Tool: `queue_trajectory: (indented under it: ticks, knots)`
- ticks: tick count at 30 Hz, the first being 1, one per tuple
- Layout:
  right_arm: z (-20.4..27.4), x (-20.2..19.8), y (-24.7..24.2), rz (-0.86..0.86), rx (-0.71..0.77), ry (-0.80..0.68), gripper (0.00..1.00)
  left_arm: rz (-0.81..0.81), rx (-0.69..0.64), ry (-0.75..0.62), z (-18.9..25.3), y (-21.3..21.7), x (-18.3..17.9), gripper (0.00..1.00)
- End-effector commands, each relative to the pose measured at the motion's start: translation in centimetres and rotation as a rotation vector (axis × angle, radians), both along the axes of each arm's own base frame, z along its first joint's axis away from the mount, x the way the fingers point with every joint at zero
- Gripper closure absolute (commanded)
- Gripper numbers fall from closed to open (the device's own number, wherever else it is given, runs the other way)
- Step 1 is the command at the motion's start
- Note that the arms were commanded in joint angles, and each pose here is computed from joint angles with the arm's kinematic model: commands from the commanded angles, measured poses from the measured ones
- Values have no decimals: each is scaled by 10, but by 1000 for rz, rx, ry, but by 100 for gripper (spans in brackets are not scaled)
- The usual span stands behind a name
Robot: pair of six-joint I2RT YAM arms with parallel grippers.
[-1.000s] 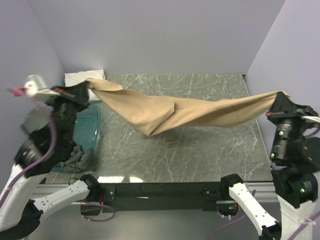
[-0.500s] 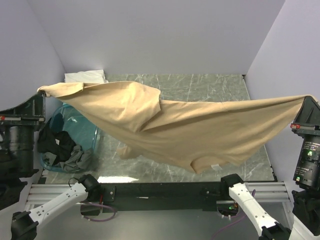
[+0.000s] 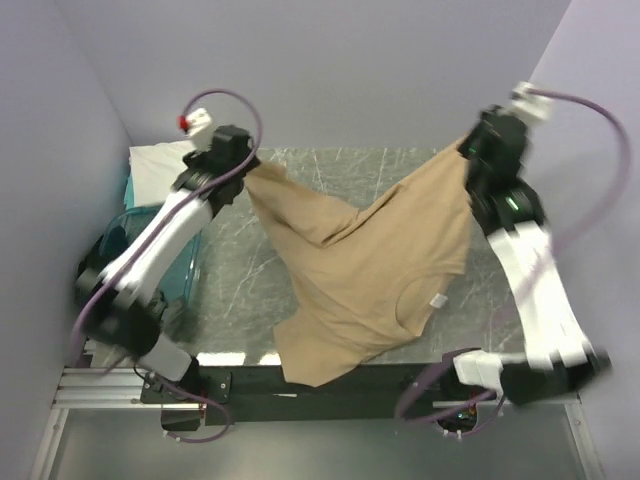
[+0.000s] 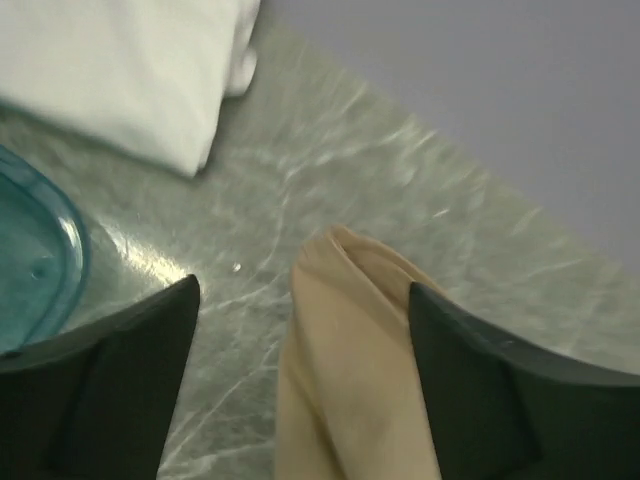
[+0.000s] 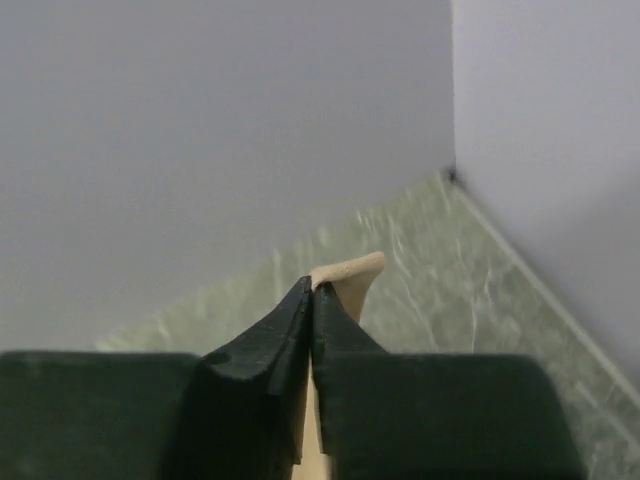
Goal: Fold and stack the t-shirts
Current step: Flatten the tshirt out
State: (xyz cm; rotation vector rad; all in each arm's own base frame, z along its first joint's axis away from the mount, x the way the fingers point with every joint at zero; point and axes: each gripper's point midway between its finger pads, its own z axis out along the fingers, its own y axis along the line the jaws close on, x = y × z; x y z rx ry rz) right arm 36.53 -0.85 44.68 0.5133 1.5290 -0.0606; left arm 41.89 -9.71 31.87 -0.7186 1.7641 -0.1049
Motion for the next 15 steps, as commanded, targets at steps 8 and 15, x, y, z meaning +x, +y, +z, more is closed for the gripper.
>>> queue_trajectory:
  ticks: [8,15]
  knots:
    - [-200,122,-5,-56,24,592,29,-175,-53,356,-93,-36,56,1]
    - [-202,96,2,-16,88,520,19,-385,-133,329,-119,-64,-11,1]
